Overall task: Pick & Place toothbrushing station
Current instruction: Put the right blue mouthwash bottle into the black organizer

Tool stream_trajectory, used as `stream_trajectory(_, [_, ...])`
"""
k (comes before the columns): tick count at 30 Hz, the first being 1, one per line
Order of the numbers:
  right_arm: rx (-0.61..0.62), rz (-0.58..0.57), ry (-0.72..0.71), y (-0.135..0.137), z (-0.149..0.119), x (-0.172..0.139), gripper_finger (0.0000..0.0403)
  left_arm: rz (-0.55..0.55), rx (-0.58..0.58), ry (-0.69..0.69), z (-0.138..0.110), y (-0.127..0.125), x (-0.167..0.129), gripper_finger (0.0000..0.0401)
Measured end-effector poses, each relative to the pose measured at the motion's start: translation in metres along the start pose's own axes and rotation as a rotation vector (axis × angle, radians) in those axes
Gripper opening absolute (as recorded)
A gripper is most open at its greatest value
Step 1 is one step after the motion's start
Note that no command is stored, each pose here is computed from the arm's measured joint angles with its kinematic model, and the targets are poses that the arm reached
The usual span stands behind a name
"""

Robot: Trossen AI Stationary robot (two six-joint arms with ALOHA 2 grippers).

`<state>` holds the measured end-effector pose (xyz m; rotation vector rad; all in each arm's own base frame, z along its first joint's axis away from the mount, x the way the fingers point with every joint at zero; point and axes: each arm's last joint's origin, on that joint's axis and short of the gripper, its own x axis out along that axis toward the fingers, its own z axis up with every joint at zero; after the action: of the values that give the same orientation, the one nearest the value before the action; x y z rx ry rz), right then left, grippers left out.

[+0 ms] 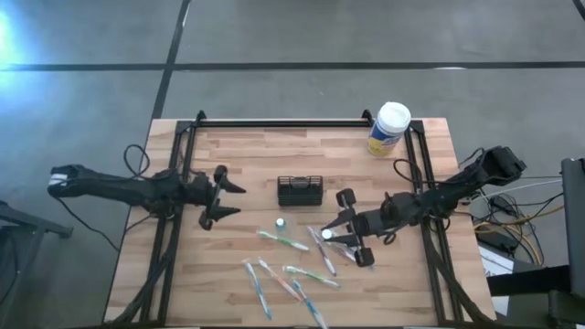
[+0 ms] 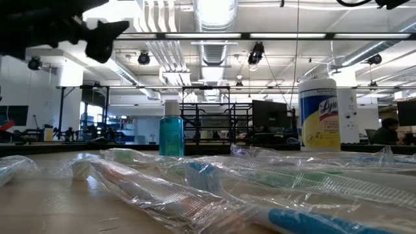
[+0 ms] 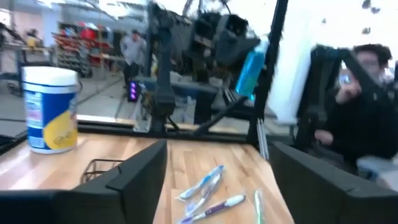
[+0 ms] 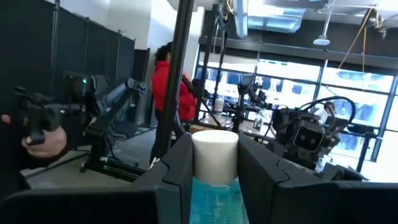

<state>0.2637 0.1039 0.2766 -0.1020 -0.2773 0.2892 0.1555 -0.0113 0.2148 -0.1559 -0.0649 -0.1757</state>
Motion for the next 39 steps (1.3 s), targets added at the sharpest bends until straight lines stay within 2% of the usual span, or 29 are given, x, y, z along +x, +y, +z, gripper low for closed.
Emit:
stream_trajectory(5, [-0.010, -0.012, 0.003, -0.004, -0.001, 0.000, 0.0085, -0.064, 0.081, 0.031, 0.012, -0.001, 0.028, 0.0294])
stream_trajectory(8, [-0.009, -0.024, 0.012, -0.007, -0.002, 0.000, 0.0085, -0.115, 0.117, -0.086, 0.029, -0.004, 0.044, 0.0291])
stream_trajectory(11, [0.010, -0.032, 0.012, -0.010, -0.002, 0.000, 0.0085, -0.190, 0.126, -0.089, 0.032, -0.004, 0.059, 0.0292])
stream_trajectory(15, [0.016, -0.040, 0.021, -0.012, -0.003, 0.001, 0.0085, -0.231, 0.126, -0.090, 0.041, -0.004, 0.082, 0.0293])
stream_trajectory(19, [0.015, -0.048, 0.020, -0.015, -0.005, 0.001, 0.0085, -0.233, 0.101, -0.030, 0.037, -0.001, 0.111, 0.0291])
stream_trajectory(24, [0.016, -0.052, 0.020, -0.016, -0.007, 0.003, 0.0085, -0.330, 0.073, -0.010, 0.041, 0.000, 0.149, 0.0295])
stream_trajectory(28, [0.016, -0.011, 0.007, -0.015, -0.004, 0.005, 0.0085, -0.414, 0.056, 0.014, 0.041, 0.002, 0.174, 0.0296])
stream_trajectory(31, [0.013, 0.026, -0.007, -0.015, -0.002, 0.006, 0.0085, -0.475, 0.047, 0.013, 0.043, 0.002, 0.188, 0.0296])
stream_trajectory(39, [0.008, 0.066, -0.016, -0.017, 0.000, 0.008, 0.0085, -0.552, 0.024, 0.032, 0.042, 0.003, 0.212, 0.0296])
